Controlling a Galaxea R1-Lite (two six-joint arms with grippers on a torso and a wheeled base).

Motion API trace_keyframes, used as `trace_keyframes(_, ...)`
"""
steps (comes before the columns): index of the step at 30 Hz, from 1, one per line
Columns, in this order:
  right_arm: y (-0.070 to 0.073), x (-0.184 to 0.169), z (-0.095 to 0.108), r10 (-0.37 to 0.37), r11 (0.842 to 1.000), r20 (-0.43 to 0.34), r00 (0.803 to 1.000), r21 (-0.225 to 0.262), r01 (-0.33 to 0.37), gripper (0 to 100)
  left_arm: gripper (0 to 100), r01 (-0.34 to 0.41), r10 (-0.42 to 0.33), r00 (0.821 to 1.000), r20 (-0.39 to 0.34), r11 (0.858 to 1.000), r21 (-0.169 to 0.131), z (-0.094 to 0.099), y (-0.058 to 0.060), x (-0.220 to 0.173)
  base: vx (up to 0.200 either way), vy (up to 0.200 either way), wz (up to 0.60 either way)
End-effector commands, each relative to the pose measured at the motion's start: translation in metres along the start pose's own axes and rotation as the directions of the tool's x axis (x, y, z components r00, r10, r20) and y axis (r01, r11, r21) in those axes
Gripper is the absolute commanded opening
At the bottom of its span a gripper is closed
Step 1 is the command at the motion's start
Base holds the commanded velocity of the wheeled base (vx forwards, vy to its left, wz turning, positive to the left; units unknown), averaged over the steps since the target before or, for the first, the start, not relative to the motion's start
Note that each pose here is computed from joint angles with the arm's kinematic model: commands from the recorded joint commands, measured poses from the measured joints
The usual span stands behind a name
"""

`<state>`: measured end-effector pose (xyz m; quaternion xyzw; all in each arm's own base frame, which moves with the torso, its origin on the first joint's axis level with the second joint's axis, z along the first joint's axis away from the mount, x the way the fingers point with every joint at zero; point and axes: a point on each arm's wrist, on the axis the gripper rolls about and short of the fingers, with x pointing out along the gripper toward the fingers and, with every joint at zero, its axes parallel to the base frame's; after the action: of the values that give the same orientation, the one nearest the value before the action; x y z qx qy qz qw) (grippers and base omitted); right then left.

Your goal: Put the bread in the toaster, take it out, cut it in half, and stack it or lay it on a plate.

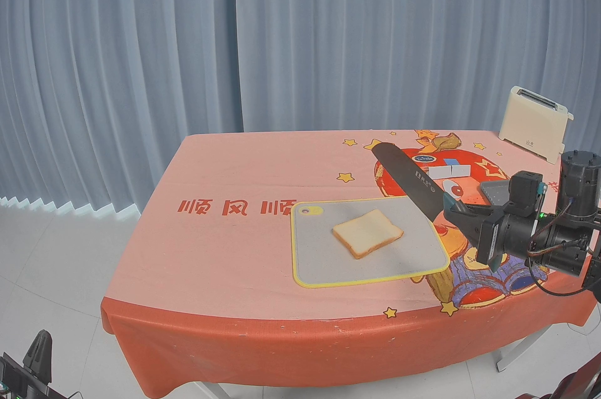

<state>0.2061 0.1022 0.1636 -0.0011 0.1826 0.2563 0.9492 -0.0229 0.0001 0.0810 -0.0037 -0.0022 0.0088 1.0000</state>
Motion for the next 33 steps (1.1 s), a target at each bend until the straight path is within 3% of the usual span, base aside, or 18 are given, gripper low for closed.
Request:
trace_keyframes(1,0.002,-0.001,0.0,0.006,1.0,0.012,1.0,0.019,-0.006,0,0,-0.001,0.001,1.0,-0.001,1.0,0.0,-0.005,0.0,0.0,0.0,0.0,0.0)
trace_keyframes(17,0.004,-0.001,-0.002,0.008,1.0,0.007,1.0,0.018,-0.008,0,0,-0.001,0.001,1.0,-0.003,1.0,-0.003,-0.005,0.0,0.0,0.0,0.0,0.0)
trace_keyframes(23,0.012,0.001,-0.004,0.039,0.999,-0.004,0.999,0.008,-0.039,0,0,0.002,-0.002,1.0,-0.001,1.0,0.001,-0.005,0.0,0.0,0.0,0.0,0.0)
trace_keyframes(33,0.009,-0.001,-0.002,0.029,1.0,0.006,1.0,0.011,-0.029,0,0,-0.004,0.004,1.0,0.0,1.0,0.0,-0.005,0.0,0.0,0.0,0.0,0.0)
